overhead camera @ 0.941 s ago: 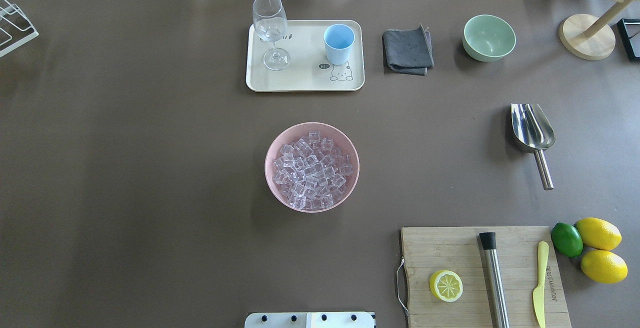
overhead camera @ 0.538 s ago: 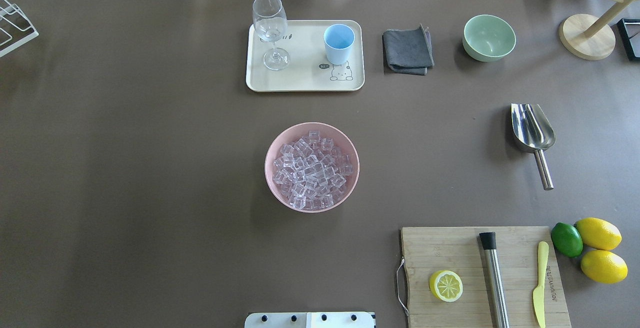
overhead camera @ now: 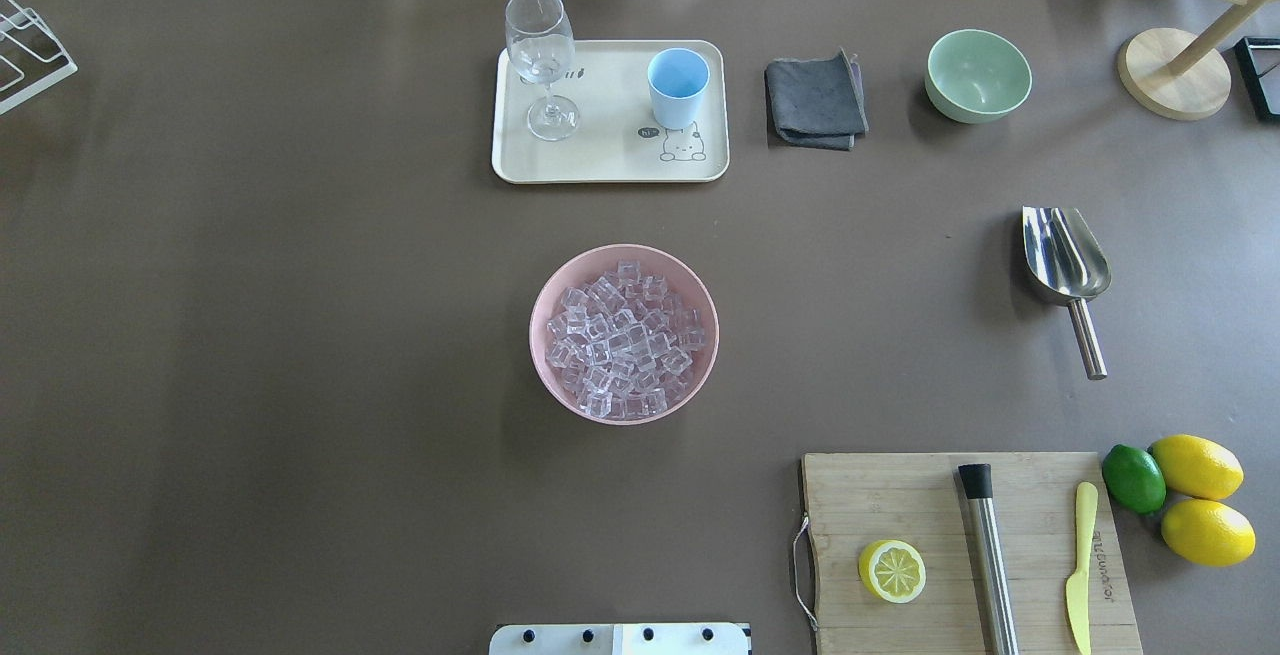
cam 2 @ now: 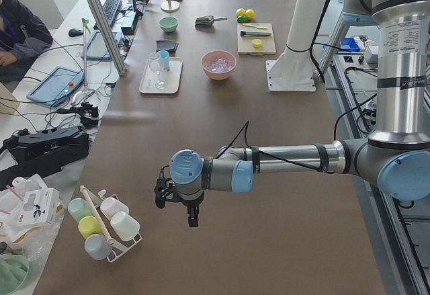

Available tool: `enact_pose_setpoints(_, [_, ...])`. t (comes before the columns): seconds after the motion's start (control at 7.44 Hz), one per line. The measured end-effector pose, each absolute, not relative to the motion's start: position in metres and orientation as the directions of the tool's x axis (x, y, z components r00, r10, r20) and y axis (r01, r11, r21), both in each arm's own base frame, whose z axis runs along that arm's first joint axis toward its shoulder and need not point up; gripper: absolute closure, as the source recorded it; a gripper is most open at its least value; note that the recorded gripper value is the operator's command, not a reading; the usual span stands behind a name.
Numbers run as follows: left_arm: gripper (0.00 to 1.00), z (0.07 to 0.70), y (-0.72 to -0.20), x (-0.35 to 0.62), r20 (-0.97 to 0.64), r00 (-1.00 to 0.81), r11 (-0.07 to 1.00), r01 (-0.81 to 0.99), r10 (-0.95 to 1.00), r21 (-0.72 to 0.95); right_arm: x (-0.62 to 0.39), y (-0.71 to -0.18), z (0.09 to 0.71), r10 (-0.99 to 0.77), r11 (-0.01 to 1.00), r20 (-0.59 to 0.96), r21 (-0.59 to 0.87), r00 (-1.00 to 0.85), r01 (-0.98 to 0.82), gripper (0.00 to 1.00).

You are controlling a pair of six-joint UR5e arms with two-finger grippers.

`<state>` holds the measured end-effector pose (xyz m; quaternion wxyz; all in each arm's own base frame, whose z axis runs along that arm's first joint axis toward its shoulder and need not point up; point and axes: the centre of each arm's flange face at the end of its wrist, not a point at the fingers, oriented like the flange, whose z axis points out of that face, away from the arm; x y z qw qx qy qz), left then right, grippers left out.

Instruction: Put ice in cup with scoop

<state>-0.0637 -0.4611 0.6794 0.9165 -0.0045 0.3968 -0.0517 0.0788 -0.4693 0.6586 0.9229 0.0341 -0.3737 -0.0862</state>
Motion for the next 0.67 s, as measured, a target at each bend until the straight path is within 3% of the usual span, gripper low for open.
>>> enact_pose_setpoints(0.67, [0.02,0.579,-0.488,0.041,-0.732,0.652,0.980,-0.113,0.197,0.163,-0.055,-0.477,0.580,-0.001,0.995,0.738,-0.065,0.675,0.073,0.00])
